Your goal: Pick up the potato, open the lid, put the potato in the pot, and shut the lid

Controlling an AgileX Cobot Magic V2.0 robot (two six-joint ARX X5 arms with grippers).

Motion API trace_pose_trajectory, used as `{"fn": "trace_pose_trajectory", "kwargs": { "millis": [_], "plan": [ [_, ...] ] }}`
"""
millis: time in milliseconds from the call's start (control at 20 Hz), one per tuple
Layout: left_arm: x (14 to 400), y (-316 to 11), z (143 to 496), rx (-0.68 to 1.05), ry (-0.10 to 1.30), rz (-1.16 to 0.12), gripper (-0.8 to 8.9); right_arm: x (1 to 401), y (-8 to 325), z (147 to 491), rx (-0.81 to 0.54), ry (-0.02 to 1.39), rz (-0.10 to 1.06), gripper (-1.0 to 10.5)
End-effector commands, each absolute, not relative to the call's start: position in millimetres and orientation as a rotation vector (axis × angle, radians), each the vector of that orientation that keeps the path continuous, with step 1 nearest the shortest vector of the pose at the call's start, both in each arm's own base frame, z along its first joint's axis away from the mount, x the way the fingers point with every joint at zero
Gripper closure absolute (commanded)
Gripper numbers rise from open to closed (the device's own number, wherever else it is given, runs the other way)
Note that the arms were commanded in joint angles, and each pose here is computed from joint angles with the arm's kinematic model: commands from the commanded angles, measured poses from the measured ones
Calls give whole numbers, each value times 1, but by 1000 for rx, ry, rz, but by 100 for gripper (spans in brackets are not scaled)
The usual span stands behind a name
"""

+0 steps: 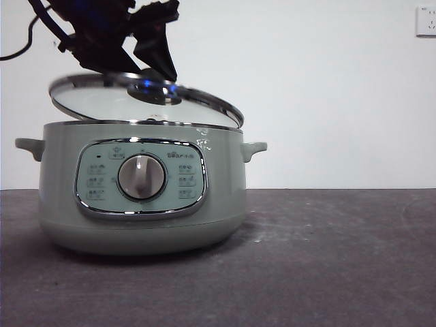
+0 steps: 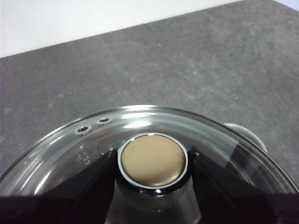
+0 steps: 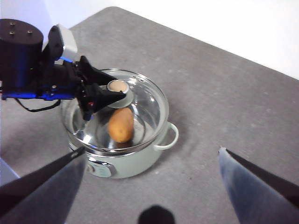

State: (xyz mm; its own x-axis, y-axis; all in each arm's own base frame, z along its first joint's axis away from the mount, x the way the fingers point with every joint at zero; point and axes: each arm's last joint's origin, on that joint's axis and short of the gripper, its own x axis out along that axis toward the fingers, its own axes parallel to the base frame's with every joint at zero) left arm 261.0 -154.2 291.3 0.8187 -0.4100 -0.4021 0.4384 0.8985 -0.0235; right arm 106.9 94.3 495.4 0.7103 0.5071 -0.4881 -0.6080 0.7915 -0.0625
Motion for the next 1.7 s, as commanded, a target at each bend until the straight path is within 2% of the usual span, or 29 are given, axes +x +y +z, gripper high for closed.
{"fn": "trace_pose_trajectory", "kwargs": {
  "millis": [50,450,900,1000,1200,1250,1700],
  "plan": [
    [266,-159,292,61,381,-457,822,107,93,496,-225,469,584,479],
    [266,-159,272,110,528,-446,822,107,93,495,-229,473,567,479],
    [262,-156,264,142,623,-438,812,107,93,495,-229,474,567,479],
    [262,-156,264,142,624,-438,760,107,93,495,-229,474,567,479],
    [262,-156,264,141,621,-436,463,107,93,495,-225,479,566,479],
    [263,-156,265,140,617,-436,427,107,93,495,-219,482,564,479],
    [254,-152,284,111,533,-447,427,106,92,492,-224,515,559,479]
  ]
}}
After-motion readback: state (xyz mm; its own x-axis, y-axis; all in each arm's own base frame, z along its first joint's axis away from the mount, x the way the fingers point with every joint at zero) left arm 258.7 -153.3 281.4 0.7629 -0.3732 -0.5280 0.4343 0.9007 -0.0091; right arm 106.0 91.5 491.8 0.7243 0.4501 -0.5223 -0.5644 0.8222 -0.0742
